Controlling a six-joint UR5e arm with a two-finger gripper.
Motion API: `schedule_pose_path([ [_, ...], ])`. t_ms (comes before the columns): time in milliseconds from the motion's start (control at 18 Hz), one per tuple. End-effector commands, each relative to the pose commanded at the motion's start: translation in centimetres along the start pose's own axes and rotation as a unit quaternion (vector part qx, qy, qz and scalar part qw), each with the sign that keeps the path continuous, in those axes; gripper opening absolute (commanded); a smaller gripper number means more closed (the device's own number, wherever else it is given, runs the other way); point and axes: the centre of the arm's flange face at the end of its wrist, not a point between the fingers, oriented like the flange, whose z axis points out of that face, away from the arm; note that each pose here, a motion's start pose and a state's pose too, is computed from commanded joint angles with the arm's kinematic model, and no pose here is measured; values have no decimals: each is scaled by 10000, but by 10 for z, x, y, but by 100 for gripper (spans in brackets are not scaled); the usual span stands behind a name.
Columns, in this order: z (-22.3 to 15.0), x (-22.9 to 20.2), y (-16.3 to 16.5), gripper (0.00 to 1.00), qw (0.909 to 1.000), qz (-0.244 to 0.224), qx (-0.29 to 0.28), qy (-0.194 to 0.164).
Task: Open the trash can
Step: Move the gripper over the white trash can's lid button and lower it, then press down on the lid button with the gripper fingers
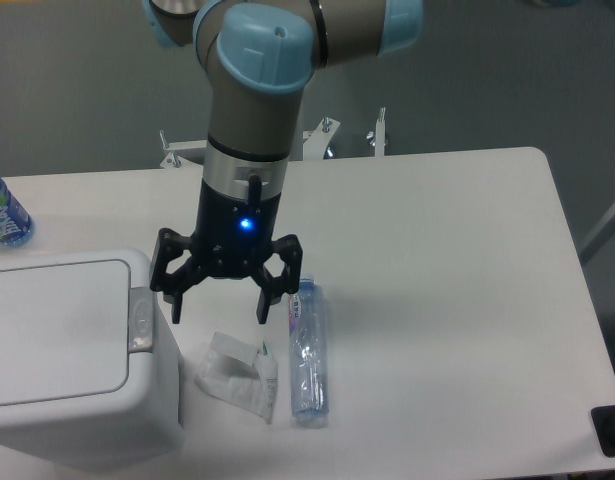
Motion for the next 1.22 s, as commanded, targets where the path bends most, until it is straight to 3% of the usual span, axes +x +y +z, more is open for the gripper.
schedule_pose_path([
  [1222,23,18,5,100,9998,140,-122,69],
])
